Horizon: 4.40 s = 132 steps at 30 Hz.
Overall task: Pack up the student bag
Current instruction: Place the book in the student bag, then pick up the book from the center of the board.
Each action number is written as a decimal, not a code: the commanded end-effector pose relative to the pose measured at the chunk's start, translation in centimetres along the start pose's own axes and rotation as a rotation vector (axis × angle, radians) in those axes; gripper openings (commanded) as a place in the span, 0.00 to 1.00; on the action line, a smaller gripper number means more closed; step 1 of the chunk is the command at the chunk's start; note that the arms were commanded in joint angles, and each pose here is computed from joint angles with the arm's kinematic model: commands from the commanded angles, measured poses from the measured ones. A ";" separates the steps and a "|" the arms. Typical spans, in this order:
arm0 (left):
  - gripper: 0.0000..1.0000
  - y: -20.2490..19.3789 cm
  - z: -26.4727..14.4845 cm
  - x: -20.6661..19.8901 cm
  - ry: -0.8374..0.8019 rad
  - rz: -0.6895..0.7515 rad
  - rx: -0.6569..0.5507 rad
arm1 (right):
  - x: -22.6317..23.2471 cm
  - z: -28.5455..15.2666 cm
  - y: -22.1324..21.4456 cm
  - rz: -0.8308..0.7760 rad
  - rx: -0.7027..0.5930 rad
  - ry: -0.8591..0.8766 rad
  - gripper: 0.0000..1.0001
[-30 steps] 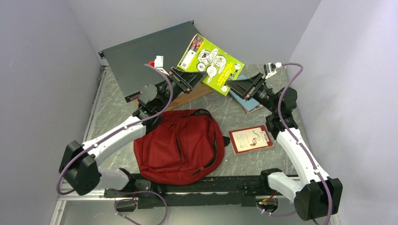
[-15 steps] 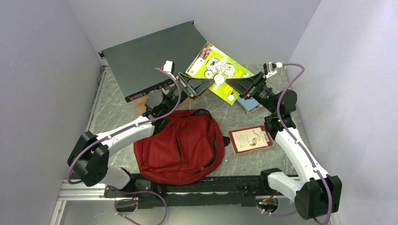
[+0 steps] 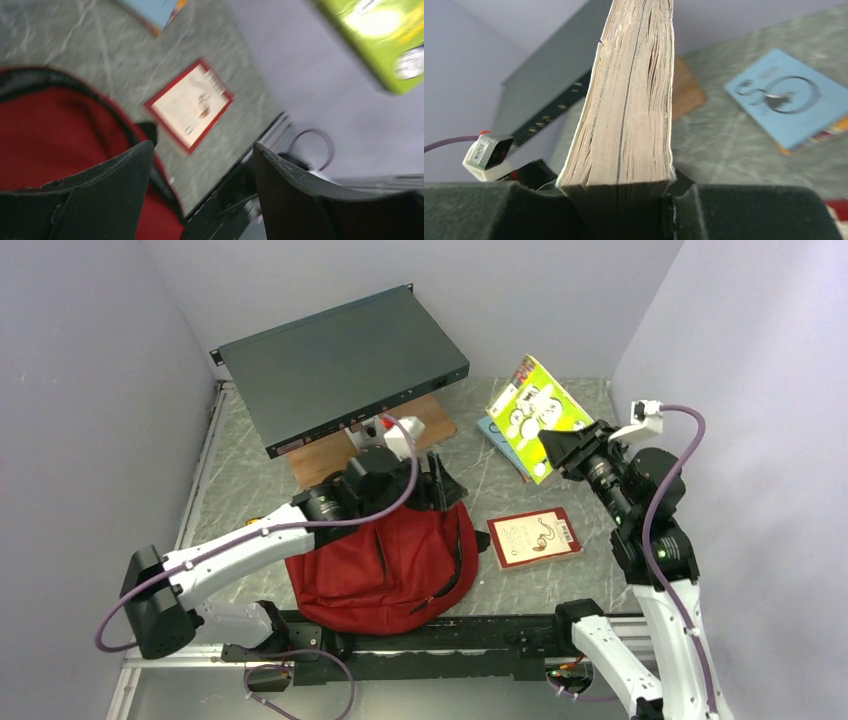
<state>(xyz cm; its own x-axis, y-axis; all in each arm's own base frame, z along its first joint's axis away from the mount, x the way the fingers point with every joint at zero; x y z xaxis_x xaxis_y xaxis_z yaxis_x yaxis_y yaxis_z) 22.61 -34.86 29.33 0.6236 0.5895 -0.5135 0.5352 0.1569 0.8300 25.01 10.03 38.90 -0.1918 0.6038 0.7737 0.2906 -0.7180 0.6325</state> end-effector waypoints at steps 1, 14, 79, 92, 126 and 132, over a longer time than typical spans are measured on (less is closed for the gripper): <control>0.74 -6.2 0.1 4.7 0.289 0.141 0.259 | -3.9 -3.0 1.4 -0.158 -0.086 -0.211 0.00; 0.70 -12.1 2.5 9.3 0.471 0.110 0.424 | -6.6 -3.2 -9.1 -0.079 0.369 -0.114 0.00; 0.00 2.0 -8.4 0.4 0.002 0.211 -0.316 | -2.2 7.5 -33.1 0.437 0.999 0.252 0.02; 0.00 1.2 -6.9 0.7 0.021 0.161 -0.278 | -1.8 9.6 -38.8 0.377 1.008 0.219 0.14; 0.00 -5.2 -8.6 8.9 0.307 0.174 -0.179 | -10.5 3.0 -20.2 -0.265 0.697 -0.224 0.87; 0.00 -7.0 -6.1 8.7 0.318 0.213 -0.021 | -16.1 5.1 -11.4 -0.075 0.431 -0.367 0.92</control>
<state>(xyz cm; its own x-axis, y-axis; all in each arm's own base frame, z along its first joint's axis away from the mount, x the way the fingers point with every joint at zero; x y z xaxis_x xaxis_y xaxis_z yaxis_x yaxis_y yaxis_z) 20.75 -24.47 19.61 0.4703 0.8438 -0.2585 0.3820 0.0694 0.9215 26.71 16.01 19.25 -0.0741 0.7914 0.6068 0.7437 -0.3615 0.5623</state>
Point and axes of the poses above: each gripper's point midway between its finger pads, its own z axis out along the fingers, its own x axis along the line the jaws close on, y = z × x, the point moved 1 cm from there along -z, back along the fingers, and after that the axes turned 13 degrees about z, right-handed, at the moved point
